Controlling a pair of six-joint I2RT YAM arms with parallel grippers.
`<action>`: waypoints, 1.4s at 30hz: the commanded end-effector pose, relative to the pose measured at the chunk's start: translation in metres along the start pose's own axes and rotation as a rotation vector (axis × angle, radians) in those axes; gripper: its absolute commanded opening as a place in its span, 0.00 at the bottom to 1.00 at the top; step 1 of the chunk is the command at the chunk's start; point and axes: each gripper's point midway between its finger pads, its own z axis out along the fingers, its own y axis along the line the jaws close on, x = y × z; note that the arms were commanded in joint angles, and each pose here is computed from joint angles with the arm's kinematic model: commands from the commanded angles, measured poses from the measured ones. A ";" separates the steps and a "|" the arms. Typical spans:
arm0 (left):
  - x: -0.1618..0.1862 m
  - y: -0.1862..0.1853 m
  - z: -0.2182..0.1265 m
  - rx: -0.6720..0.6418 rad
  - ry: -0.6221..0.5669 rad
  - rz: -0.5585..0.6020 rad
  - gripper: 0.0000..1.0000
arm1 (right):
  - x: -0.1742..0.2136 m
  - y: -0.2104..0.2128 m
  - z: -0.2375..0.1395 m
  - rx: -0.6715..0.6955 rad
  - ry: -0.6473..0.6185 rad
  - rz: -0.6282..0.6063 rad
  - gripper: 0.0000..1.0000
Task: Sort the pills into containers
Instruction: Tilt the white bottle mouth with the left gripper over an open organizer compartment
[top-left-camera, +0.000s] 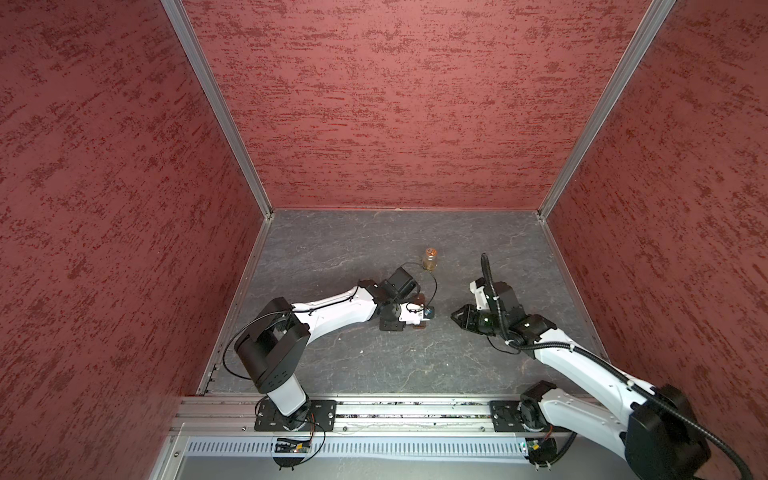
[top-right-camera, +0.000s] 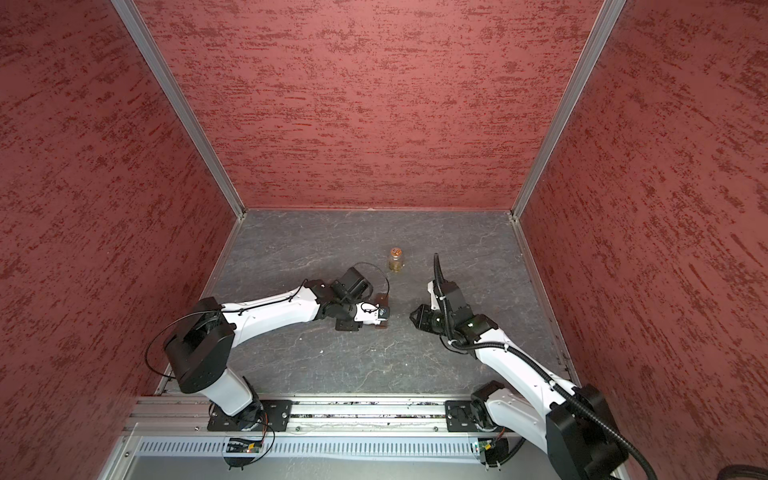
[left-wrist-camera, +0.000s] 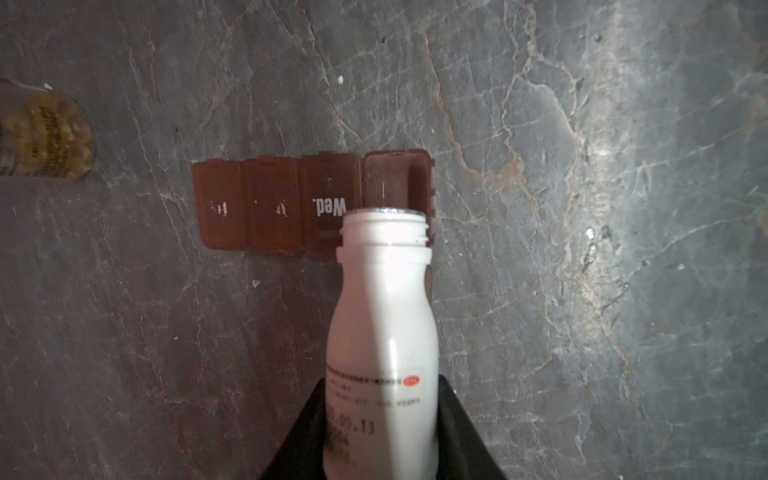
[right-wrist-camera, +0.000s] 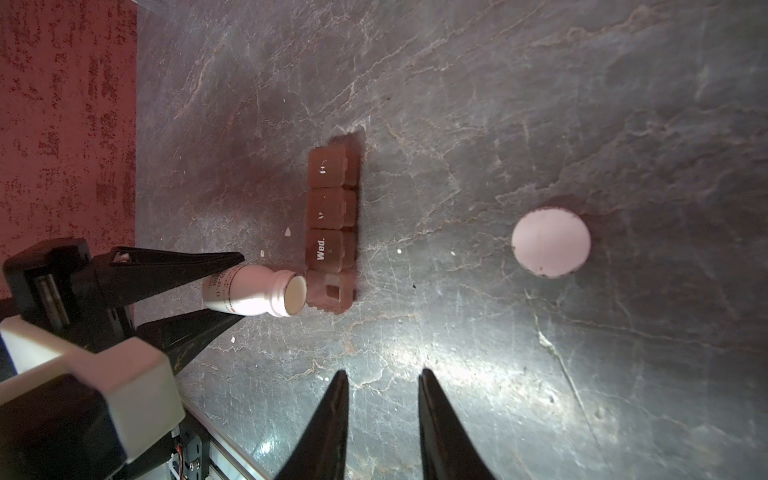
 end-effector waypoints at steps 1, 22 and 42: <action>-0.001 0.000 0.001 0.008 0.024 0.025 0.00 | 0.000 -0.002 -0.002 -0.009 -0.012 -0.004 0.31; -0.006 0.002 0.003 0.002 0.085 0.075 0.00 | 0.001 -0.003 -0.003 -0.013 -0.012 -0.001 0.30; -0.007 0.002 0.002 0.004 0.123 0.107 0.00 | 0.003 -0.004 -0.003 -0.009 -0.009 0.000 0.30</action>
